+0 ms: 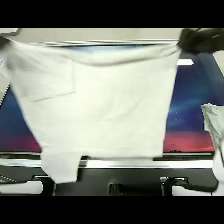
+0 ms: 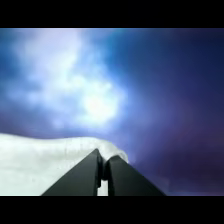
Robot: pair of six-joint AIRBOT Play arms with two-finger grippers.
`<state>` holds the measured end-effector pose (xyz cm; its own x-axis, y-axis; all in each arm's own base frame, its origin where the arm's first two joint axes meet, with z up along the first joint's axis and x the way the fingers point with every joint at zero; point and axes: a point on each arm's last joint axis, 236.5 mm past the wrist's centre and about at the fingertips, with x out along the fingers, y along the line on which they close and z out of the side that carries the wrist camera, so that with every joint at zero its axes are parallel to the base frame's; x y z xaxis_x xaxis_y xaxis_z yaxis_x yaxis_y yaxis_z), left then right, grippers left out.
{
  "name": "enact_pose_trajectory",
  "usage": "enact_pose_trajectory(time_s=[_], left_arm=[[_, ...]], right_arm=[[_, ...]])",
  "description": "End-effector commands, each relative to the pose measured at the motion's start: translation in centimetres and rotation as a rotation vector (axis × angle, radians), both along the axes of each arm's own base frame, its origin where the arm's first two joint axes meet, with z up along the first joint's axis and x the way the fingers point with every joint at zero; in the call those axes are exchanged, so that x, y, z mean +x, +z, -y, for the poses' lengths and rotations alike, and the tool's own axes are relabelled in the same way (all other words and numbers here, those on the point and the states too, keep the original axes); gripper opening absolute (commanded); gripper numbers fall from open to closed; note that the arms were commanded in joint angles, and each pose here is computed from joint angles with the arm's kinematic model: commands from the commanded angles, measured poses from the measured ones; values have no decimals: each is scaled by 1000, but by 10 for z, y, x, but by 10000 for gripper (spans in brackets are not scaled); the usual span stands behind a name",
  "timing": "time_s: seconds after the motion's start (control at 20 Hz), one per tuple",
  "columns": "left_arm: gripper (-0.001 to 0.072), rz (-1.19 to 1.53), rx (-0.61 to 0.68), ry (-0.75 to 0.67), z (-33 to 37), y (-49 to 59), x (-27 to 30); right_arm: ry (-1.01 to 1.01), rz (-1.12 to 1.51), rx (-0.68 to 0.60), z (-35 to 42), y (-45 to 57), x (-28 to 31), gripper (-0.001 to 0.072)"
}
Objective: Fold the clothes and pants, and hang the long-sleeved shirts on hangers.
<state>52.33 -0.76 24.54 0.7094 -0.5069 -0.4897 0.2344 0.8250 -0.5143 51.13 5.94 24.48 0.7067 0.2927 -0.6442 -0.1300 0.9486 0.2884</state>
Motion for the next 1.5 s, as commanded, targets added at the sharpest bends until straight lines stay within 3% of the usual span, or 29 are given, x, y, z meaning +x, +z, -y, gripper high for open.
enact_pose_trajectory(time_s=[0.0,0.15,0.3,0.55,0.95,1.45], left_arm=[[14,-226,-17,-49,25,-180,71],[14,-280,-37,53,12,-272,107],[14,-282,-20,67,5,-301,115],[13,-384,-49,-30,7,-269,75],[14,-781,97,-198,24,-270,-31],[14,-903,276,-140,22,-301,-45]], right_arm=[[10,-142,-6,1,-128,67,37],[-32,-150,-40,15,-201,107,37],[-66,-153,-75,27,-238,123,37],[-54,-365,-122,35,-254,76,37],[-7,-675,-146,33,-264,0,37],[-25,-866,-127,32,-311,-25,37]])
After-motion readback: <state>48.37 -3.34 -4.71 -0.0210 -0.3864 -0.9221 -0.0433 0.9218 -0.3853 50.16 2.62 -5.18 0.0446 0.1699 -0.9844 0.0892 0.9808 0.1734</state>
